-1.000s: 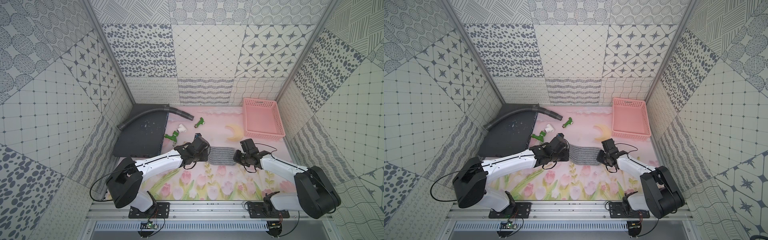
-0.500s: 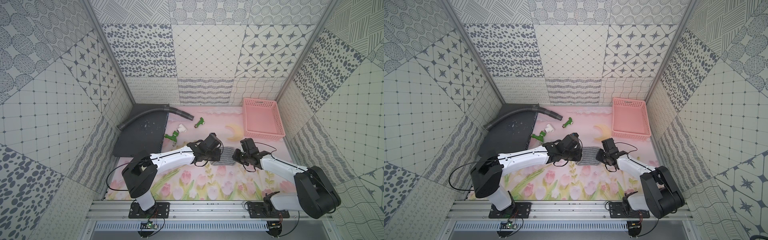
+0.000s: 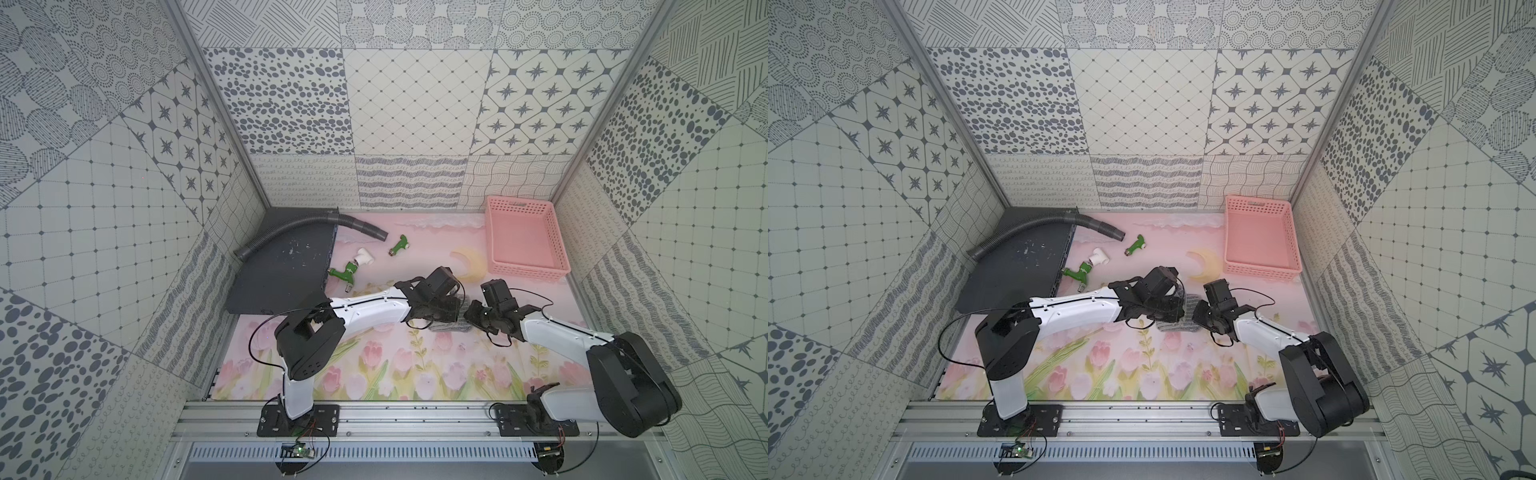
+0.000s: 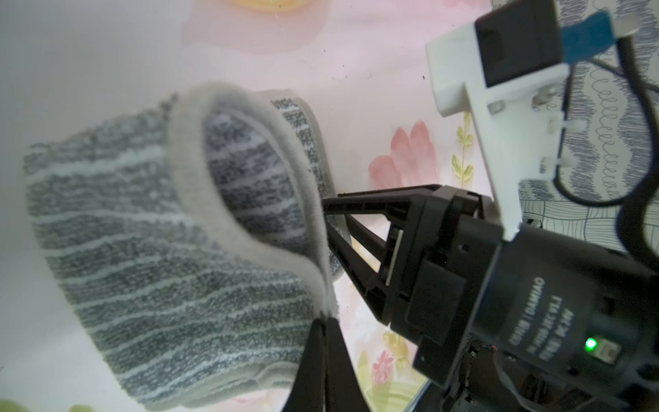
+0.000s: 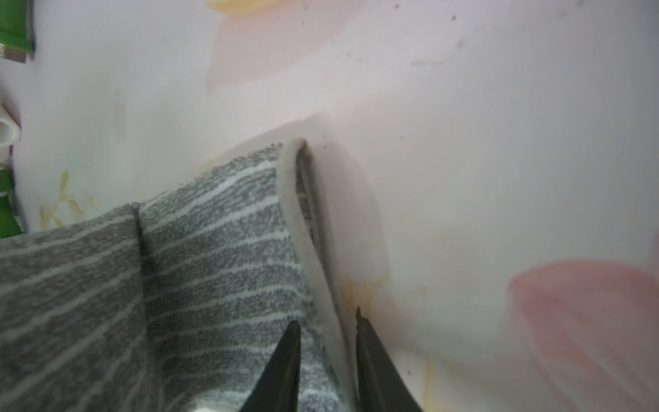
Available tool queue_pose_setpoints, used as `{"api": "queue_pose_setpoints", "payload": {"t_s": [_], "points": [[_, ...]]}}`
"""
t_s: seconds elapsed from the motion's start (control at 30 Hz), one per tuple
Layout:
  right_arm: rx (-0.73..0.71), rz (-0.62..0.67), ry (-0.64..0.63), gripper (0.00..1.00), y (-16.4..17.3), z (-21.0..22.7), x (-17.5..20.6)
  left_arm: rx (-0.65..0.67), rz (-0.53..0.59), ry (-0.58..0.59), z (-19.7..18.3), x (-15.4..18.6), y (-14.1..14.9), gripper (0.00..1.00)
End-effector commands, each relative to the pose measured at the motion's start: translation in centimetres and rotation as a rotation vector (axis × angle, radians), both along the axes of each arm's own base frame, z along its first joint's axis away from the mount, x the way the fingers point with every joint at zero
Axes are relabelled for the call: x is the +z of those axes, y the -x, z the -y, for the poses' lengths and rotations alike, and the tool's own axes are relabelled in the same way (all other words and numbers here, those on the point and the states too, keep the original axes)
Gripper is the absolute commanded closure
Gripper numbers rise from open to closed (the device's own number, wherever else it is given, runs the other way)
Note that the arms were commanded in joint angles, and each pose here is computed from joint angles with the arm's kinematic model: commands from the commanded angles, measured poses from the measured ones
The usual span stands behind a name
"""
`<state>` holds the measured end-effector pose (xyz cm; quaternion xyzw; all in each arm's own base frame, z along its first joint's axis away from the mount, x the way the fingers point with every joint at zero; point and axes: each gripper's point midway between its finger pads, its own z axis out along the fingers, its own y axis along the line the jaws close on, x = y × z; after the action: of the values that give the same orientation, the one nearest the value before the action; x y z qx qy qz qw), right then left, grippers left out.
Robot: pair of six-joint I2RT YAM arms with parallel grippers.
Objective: Fold the square dishcloth
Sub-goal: Fold the cleaning item at the center of the board.
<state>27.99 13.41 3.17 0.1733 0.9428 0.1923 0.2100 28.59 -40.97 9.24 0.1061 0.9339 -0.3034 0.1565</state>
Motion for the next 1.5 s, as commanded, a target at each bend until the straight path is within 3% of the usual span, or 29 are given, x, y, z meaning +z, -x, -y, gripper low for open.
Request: {"api": "queue_pose_setpoints", "payload": {"t_s": [0.0, 0.27, 0.8, 1.47], "points": [[-0.02, 0.053, -0.014, 0.64, -0.7, 0.2, 1.0, -0.04, -0.024, 0.068, 2.0, 0.6, 0.2, 1.0], [-0.059, 0.07, -0.021, 0.63, -0.7, 1.8, 1.7, -0.041, -0.045, 0.09, 3.1, 0.3, 0.0, 1.0], [-0.059, 0.028, -0.013, 0.84, -2.0, 2.4, 0.4, -0.048, -0.074, 0.072, 4.3, -0.9, -0.4, 1.0], [-0.068, 0.04, -0.036, 0.83, -1.9, 2.4, 0.6, -0.07, -0.129, 0.06, 5.6, -4.1, -0.5, 1.0]]}}
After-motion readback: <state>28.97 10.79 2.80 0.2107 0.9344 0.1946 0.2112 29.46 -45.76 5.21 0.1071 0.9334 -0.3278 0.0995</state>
